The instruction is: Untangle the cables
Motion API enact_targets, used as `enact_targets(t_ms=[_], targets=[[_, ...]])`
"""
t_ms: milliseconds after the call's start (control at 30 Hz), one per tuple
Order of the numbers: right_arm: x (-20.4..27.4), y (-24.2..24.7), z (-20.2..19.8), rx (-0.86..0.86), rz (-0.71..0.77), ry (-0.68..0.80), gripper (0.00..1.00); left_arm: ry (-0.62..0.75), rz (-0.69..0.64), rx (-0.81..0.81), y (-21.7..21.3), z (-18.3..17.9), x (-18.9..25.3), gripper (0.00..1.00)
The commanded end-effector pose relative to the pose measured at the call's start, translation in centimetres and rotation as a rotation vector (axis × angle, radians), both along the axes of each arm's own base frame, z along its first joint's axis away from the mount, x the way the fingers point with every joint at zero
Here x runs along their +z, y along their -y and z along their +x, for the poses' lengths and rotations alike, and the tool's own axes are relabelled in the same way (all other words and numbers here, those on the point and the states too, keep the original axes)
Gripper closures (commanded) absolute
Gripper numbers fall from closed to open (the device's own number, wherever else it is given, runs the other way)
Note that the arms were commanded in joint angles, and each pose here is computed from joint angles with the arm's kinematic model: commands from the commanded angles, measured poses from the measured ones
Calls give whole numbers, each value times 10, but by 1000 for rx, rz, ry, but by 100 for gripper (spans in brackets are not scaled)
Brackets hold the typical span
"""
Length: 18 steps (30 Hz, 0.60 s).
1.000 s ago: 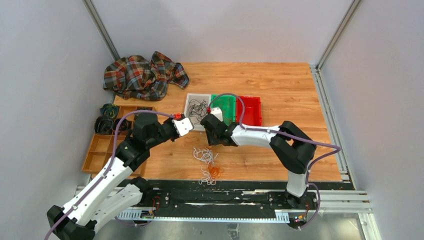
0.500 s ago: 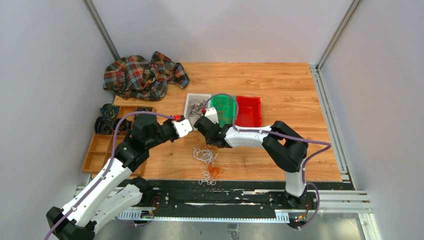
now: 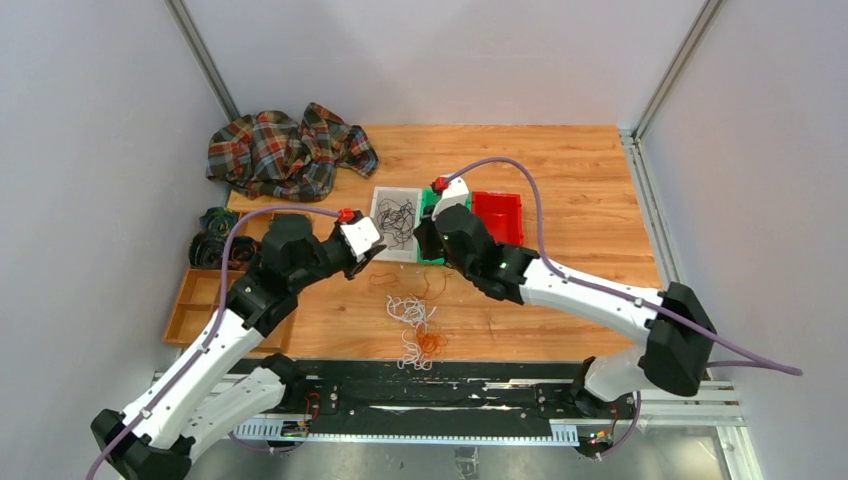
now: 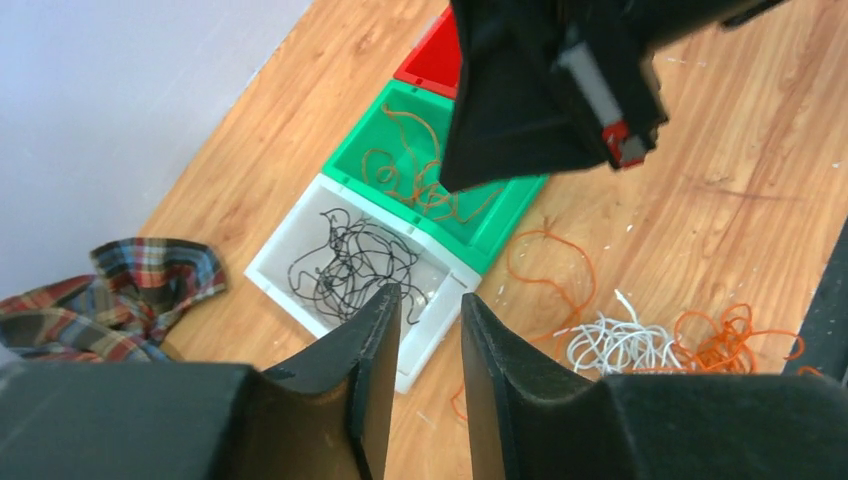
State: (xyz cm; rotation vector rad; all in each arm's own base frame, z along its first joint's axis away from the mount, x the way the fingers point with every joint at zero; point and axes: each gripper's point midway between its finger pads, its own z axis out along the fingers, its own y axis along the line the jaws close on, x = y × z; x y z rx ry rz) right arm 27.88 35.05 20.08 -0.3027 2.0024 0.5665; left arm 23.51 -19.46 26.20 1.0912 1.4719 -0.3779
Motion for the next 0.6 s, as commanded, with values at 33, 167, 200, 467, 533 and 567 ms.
enact_targets(t_ms=[33, 167, 200, 467, 533, 567], targets=[[11, 19, 4, -11, -34, 52, 99, -99, -60, -7, 9, 0, 3, 62], [-47, 47, 1, -23, -61, -103, 72, -143, -43, -15, 6, 1, -9, 56], [-63, 53, -3, -16, -49, -153, 66, -150, -34, -19, 5, 1, -11, 56], [-135, 57, -10, 112, -9, -285, 45, -119, 111, -93, -2, -4, -40, 58], [-142, 53, -8, 143, -9, -292, 44, -119, 162, -95, -6, -1, -50, 58], [-144, 52, -6, 153, -1, -298, 44, -119, 186, -101, -7, 0, -56, 59]])
